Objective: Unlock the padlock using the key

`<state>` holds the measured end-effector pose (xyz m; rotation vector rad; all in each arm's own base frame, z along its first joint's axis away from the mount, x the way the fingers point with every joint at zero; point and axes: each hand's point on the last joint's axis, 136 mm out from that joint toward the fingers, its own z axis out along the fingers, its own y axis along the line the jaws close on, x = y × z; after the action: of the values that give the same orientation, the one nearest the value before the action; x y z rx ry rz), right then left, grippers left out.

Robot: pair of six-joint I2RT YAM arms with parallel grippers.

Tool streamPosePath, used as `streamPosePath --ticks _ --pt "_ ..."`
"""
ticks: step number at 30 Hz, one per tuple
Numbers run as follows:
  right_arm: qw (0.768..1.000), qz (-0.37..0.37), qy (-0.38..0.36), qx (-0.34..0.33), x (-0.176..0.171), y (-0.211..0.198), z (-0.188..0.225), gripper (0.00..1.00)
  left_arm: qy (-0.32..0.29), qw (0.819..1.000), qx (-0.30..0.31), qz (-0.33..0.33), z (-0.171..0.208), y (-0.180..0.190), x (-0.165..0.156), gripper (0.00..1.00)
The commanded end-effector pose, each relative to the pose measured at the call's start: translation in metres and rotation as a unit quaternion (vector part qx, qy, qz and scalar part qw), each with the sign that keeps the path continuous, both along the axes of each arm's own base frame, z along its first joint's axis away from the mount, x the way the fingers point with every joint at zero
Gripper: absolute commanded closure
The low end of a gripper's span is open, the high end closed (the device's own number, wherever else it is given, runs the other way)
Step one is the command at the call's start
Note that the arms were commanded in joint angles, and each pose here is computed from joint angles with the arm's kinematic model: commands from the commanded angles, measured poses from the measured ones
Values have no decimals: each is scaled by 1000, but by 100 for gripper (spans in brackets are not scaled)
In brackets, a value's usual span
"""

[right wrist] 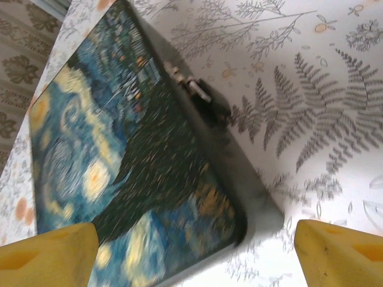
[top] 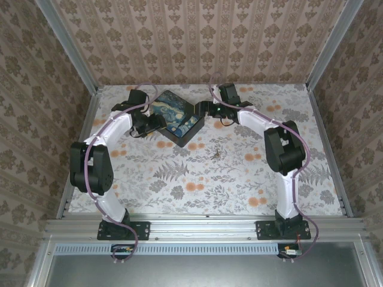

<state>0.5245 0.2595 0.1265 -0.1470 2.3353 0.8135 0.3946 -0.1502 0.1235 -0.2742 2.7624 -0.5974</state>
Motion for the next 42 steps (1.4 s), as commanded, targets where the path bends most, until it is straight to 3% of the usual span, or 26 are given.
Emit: streamPosePath --ticks 1,9,18,28,32,37,42 --pt "1000 8 -5 1 20 8 -3 14 -3 1000 -10 -4 -5 2 13 37" --pt "996 76 -15 47 30 43 -11 25 -5 999 -32 -10 -19 -6 32 37" --pt "987 146 2 69 -33 65 -5 42 -12 999 -40 -19 -23 -11 42 36" --pt "985 160 38 42 -150 71 -12 43 12 990 -40 -131 -29 -42 -2 37" --pt "987 151 51 32 -187 84 -14 42 12 990 -35 -133 -29 -39 -13 37" --pt "987 149 54 38 -205 102 -6 38 9 992 -25 -126 -24 -29 -17 37" --pt "993 119 23 11 -198 75 27 33 -17 992 -21 -126 0 -27 -17 36"
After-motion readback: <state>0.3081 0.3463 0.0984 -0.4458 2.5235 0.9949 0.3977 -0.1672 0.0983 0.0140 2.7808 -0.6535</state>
